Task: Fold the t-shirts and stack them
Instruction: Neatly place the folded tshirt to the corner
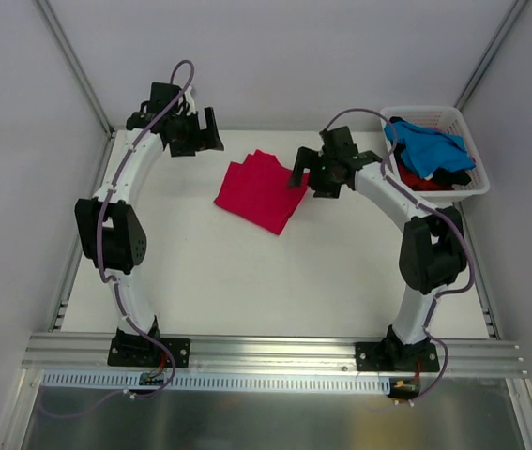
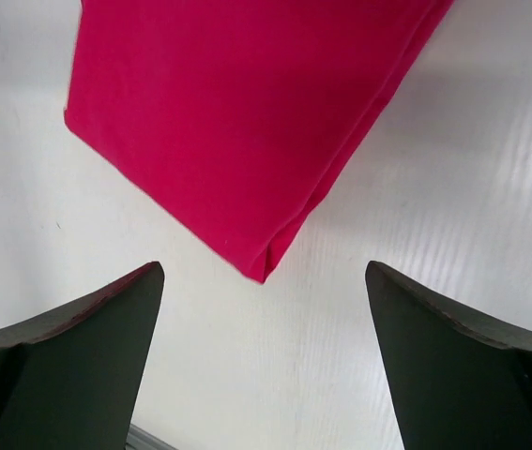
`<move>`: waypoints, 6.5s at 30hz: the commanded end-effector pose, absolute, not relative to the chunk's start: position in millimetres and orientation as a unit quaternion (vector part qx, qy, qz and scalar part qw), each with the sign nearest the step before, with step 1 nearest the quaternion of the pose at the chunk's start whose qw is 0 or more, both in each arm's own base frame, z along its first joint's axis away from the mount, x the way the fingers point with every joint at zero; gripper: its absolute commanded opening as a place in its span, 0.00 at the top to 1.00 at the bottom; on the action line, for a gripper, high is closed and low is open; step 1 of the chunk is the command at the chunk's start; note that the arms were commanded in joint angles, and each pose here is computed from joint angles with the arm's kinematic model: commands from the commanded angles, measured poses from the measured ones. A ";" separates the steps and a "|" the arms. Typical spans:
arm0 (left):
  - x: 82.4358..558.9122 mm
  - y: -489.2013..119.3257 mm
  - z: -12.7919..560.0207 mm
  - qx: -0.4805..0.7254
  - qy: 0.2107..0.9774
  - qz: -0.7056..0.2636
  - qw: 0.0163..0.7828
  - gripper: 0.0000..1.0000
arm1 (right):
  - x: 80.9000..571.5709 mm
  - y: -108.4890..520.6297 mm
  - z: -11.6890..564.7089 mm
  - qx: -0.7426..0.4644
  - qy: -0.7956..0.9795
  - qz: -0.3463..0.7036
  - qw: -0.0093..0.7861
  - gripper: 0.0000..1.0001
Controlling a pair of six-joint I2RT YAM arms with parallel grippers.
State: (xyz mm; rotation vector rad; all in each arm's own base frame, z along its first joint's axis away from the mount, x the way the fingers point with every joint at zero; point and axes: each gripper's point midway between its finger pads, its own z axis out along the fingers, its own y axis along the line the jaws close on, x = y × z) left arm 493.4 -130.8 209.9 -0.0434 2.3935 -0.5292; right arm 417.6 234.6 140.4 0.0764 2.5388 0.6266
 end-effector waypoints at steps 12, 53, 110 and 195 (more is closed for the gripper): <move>484.4 -148.7 89.3 0.019 0.947 -0.230 0.222 0.03 | 364.4 242.0 151.8 0.099 0.924 0.237 0.284 0.06; 485.3 -163.9 -8.3 -0.049 0.970 -0.164 0.172 1.00 | 290.8 142.0 258.8 0.126 0.881 0.243 0.386 0.04; 607.0 233.8 68.0 -0.382 0.836 0.081 0.386 1.00 | 455.3 136.2 229.2 0.071 0.905 0.224 0.355 0.01; 461.8 11.0 277.2 -0.164 0.863 -0.168 0.448 0.01 | 486.8 152.2 319.7 0.031 0.819 0.345 0.457 0.01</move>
